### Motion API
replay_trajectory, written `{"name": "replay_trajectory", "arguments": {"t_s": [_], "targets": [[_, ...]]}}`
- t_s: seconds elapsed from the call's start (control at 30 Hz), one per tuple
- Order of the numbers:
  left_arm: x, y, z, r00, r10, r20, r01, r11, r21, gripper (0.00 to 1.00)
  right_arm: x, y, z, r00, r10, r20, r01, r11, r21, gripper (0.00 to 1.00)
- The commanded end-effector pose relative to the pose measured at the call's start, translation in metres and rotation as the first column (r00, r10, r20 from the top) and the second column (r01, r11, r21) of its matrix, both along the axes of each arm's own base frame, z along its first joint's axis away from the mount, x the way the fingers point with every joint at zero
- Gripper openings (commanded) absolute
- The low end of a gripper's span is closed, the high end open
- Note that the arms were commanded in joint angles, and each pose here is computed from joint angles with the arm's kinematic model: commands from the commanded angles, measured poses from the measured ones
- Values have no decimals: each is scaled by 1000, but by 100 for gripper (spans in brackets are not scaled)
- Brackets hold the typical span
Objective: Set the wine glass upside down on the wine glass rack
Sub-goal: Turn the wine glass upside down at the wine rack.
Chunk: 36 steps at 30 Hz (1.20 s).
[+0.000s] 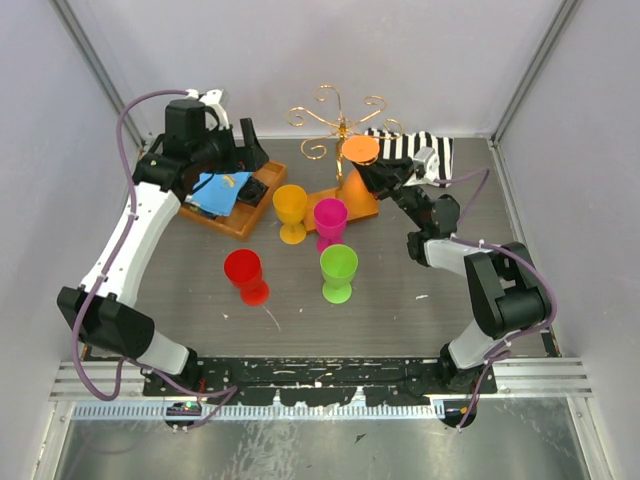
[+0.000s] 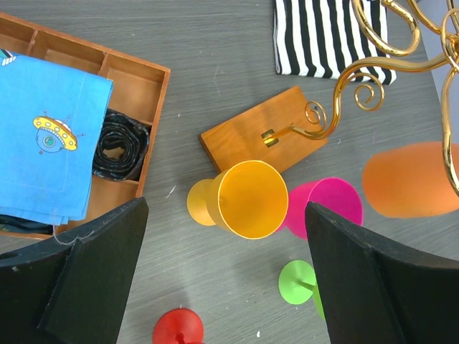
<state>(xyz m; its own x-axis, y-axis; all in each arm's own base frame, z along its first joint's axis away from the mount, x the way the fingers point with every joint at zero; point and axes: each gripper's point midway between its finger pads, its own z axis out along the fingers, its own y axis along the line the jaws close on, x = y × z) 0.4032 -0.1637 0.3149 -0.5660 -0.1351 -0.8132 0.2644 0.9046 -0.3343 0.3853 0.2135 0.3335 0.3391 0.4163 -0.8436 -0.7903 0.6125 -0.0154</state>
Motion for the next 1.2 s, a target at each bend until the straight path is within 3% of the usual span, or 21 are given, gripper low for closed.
{"name": "replay_trajectory", "arguments": {"t_s": [0.0,0.7,0.9,1.17], "targets": [[2,-2,-8,1000,-14,-27,13,1000,-23,98,-20,-15,44,984,-51,170,38,996,79,2],[-2,-7,-2,999,-50,-3,50,998,-39,98,-26,-31,36,985,-127,121,111,986,128,3],[-1,-24,21,991,-80,103,92,989,-119,98,-25,-30,35,987,-115,109,101,986,131,3],[15,-46,70,977,-52,205,115,944,-309,98,-23,-29,32,989,-118,92,107,987,118,3]]}}
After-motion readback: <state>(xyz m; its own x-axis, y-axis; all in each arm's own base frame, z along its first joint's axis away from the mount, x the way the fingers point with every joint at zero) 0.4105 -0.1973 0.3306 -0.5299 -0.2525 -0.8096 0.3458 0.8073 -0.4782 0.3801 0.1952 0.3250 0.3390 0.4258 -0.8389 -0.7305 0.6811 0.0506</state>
